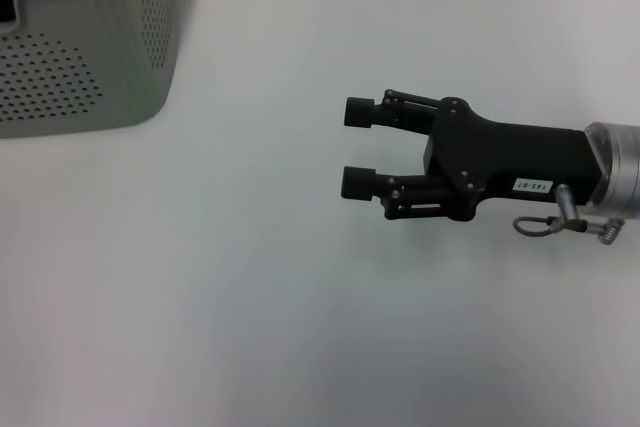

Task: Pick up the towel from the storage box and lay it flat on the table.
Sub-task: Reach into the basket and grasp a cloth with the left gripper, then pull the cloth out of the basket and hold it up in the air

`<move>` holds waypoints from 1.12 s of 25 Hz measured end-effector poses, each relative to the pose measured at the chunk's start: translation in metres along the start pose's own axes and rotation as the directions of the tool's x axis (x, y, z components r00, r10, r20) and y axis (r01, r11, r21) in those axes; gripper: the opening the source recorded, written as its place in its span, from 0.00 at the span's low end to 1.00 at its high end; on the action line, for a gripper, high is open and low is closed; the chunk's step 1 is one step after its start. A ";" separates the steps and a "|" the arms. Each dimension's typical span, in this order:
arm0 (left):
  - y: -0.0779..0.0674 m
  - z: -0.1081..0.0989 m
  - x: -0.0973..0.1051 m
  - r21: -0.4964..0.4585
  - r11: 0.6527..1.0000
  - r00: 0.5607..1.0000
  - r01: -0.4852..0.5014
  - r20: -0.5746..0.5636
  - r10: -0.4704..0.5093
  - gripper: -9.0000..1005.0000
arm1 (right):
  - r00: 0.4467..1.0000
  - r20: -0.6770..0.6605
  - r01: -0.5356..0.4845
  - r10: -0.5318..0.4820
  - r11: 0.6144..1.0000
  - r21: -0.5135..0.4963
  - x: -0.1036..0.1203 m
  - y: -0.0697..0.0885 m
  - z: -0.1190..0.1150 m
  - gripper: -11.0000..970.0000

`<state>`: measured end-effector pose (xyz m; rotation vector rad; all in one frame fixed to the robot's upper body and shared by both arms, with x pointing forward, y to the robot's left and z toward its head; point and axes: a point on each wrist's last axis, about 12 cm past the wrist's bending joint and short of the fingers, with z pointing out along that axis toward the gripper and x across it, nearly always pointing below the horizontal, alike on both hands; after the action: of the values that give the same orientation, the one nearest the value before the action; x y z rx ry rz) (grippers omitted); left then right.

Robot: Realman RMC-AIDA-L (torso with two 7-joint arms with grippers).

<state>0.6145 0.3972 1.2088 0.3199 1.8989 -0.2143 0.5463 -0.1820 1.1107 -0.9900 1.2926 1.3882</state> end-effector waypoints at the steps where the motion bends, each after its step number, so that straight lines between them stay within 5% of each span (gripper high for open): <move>1: 0.000 0.002 0.002 -0.004 1.000 1.000 0.007 0.002 -0.007 0.79 | 1.000 0.001 0.000 0.000 1.000 0.001 0.001 0.000 0.000 0.87; 10: -0.009 0.002 0.002 0.032 0.999 0.998 0.019 0.062 -0.021 0.39 | 0.999 0.037 0.000 -0.001 0.999 0.035 0.005 0.005 -0.009 0.87; 17: -0.005 -0.017 0.002 0.070 0.992 0.966 0.105 0.228 -0.119 0.15 | 0.996 0.088 0.005 -0.009 0.999 0.049 0.006 0.011 -0.018 0.87; 23: -0.014 -0.046 0.003 0.247 0.963 0.880 0.111 0.426 -0.211 0.10 | 0.984 0.177 0.028 -0.031 0.999 0.017 -0.002 0.020 -0.026 0.87; 28: -0.030 -0.083 0.006 0.434 0.899 0.721 -0.052 0.639 -0.267 0.08 | 0.967 0.246 0.077 -0.070 0.997 -0.019 -0.012 0.025 -0.033 0.87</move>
<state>0.5289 0.3943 1.2309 0.3538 1.1009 -0.7382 0.5228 -0.2160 1.1241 -0.8461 1.0453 1.4251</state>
